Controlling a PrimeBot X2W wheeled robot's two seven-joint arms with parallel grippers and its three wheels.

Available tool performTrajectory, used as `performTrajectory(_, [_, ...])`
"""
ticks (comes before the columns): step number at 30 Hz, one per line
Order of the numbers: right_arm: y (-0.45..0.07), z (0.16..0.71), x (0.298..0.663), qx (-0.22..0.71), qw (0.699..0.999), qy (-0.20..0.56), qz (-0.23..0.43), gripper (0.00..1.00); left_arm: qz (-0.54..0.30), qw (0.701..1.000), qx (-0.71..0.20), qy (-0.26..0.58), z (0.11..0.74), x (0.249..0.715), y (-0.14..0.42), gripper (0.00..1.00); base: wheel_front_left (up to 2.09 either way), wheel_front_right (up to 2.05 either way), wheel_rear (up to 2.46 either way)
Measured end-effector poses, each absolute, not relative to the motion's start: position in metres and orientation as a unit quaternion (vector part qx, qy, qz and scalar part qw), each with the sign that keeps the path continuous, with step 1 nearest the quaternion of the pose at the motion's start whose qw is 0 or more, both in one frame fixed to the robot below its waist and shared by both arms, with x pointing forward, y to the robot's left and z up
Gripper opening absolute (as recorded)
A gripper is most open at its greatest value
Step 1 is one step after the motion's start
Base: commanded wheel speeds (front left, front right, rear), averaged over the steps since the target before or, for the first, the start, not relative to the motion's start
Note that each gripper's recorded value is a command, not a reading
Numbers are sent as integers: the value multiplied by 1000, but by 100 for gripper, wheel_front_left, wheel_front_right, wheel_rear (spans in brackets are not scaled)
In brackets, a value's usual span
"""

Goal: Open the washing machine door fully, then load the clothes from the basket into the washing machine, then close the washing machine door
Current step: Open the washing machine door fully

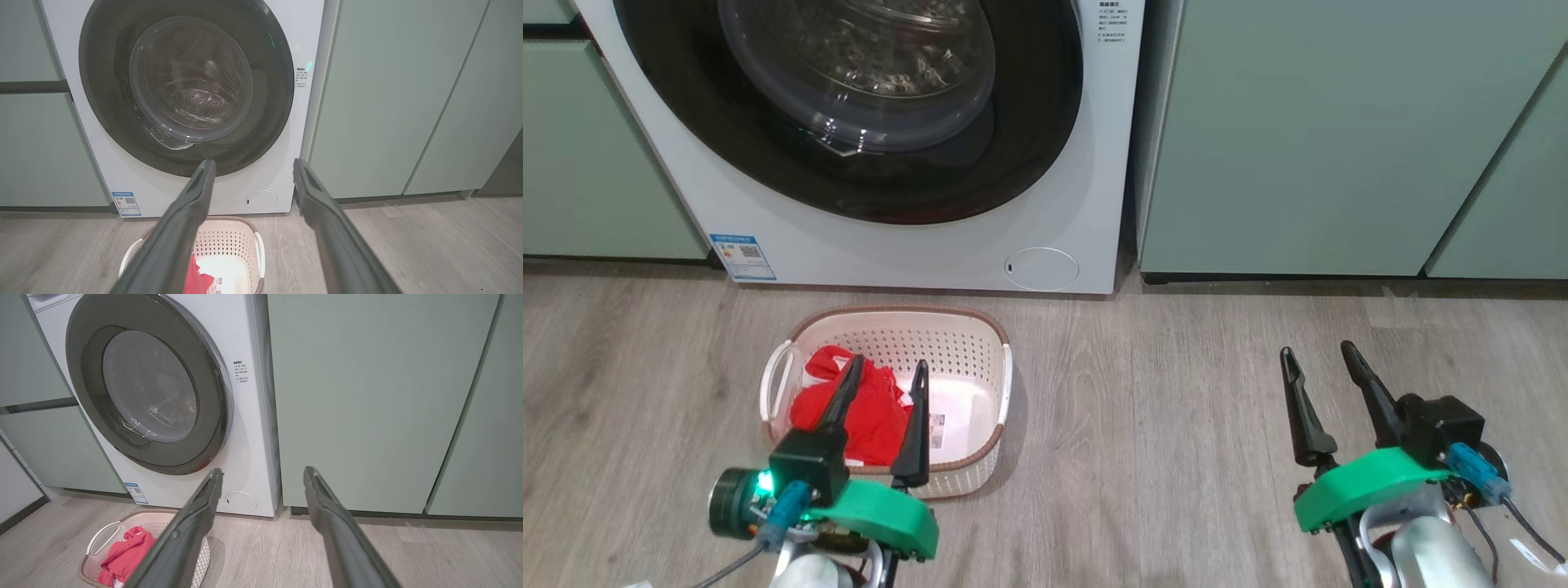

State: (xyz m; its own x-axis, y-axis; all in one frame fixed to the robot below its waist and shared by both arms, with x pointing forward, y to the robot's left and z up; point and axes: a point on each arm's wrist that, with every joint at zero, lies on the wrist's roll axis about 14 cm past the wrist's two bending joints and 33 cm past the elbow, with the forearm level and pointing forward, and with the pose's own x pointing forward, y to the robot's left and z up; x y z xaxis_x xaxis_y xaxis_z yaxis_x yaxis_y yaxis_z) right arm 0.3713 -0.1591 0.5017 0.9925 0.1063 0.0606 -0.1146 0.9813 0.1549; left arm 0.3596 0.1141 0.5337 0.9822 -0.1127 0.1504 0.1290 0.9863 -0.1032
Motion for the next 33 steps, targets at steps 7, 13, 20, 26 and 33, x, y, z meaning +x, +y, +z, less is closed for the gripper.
performTrajectory(7, [-161,502,371,79,995,-26,53,100,-60,994,-53,-73,534,360,114,100,0,0,0])
performTrajectory(13, [-161,502,371,79,995,-27,53,100,-61,994,-50,-74,534,360,113,100,0,0,0])
performTrajectory(20, [-161,502,371,79,995,-27,53,100,-61,994,-50,-73,534,359,113,100,0,0,0])
performTrajectory(26, [-160,502,372,80,995,-27,54,100,-58,995,-50,-71,532,360,115,100,0,0,0])
performTrajectory(33, [-157,503,373,84,994,-28,58,27,-55,995,-55,-66,529,361,117,100,0,0,0])
